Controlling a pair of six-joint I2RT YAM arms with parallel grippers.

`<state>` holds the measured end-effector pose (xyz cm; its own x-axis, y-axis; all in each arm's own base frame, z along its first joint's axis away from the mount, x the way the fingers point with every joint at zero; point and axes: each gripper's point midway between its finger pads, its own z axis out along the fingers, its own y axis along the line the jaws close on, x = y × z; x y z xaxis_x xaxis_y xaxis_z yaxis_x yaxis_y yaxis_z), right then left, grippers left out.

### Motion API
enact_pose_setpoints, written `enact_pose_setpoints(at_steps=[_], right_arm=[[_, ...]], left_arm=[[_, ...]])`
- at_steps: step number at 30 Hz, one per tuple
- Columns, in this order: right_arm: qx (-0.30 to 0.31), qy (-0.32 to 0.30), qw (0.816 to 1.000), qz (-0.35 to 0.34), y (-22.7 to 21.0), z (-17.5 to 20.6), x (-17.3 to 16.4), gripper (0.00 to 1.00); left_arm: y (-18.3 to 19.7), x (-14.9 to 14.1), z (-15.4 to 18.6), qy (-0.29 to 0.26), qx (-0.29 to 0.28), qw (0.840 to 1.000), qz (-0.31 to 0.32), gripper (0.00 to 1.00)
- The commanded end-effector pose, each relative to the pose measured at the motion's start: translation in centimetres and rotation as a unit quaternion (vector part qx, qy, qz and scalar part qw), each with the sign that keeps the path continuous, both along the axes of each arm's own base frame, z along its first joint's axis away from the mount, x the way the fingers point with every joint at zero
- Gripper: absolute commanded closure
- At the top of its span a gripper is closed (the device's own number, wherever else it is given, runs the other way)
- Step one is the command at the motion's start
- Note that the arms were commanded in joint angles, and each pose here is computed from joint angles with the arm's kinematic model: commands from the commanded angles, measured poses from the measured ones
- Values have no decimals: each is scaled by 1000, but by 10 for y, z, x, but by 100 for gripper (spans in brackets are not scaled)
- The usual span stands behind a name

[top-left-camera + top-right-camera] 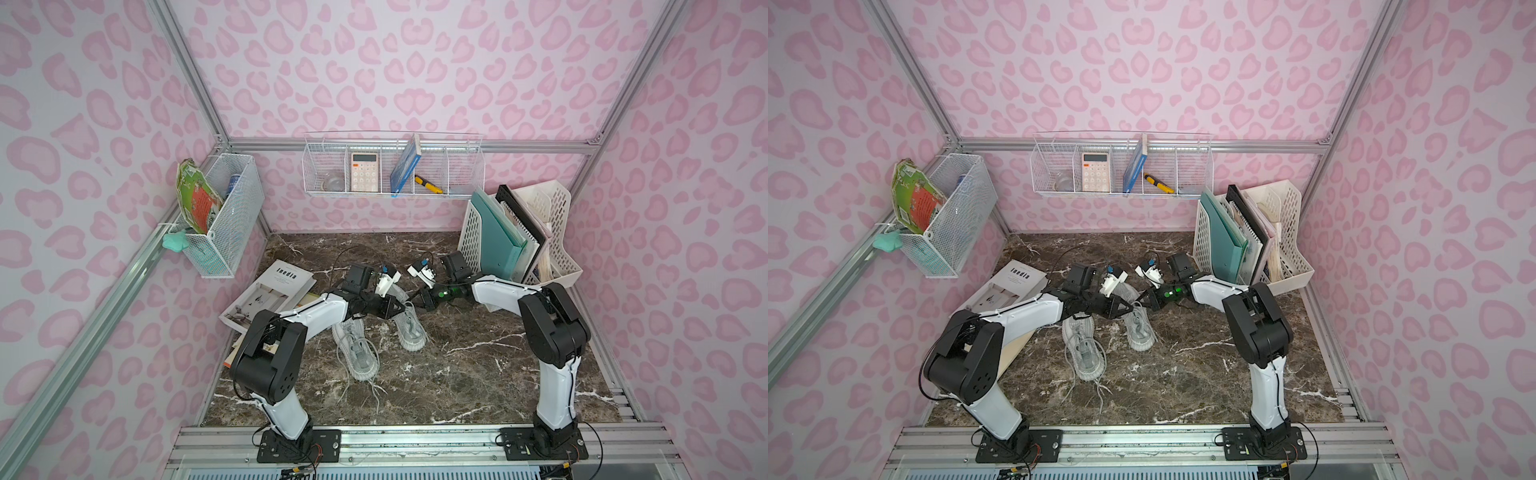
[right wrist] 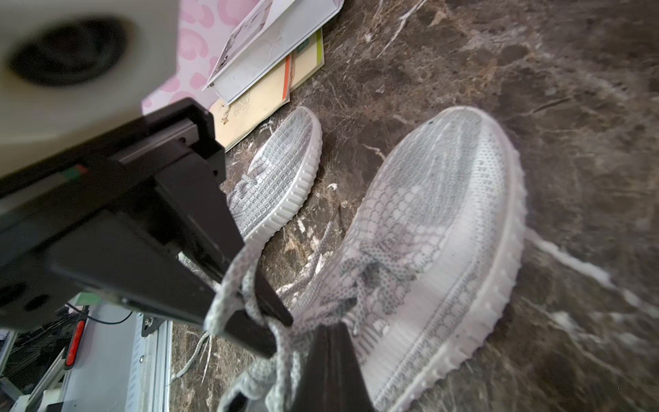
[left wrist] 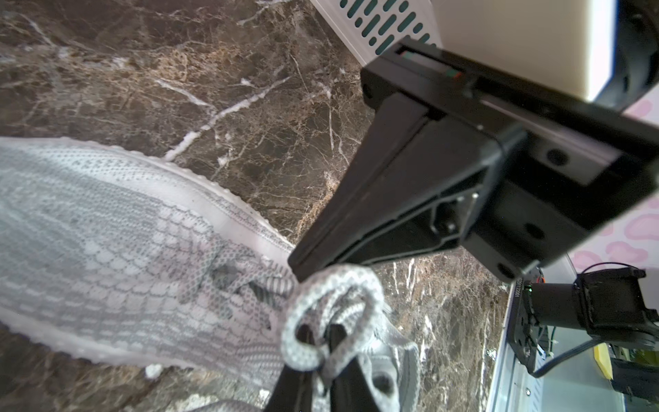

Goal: Tie the shoes
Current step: Cross the shoelace with the shoelace.

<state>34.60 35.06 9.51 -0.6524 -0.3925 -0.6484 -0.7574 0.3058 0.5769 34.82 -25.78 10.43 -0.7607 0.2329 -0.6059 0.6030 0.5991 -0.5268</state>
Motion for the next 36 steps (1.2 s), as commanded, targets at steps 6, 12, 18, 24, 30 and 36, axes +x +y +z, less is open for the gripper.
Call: enact_pose_setpoints(at_steps=[6, 12, 18, 24, 30, 36], right_arm=[[-3, -8, 1000, 5, 0, 0, 0, 100], [9, -2, 1000, 8, -5, 4, -5, 95], [15, -3, 1000, 3, -13, 8, -10, 81], [25, 3, 1000, 10, -12, 9, -14, 74], [27, 8, 999, 20, -5, 4, -16, 70], [24, 9, 999, 26, 1, 2, -15, 70]], left_arm=[[-4, 1, 6, -8, -9, 1000, -11, 89], [-4, 3, 3, -4, -6, 1000, -7, 100], [-4, 6, 1, 0, -8, 1000, -1, 100], [-4, 7, 1, 1, -10, 1000, -1, 100], [-5, 5, 0, 3, -10, 1000, -3, 100], [-5, 5, 0, 3, -11, 1000, -4, 100]])
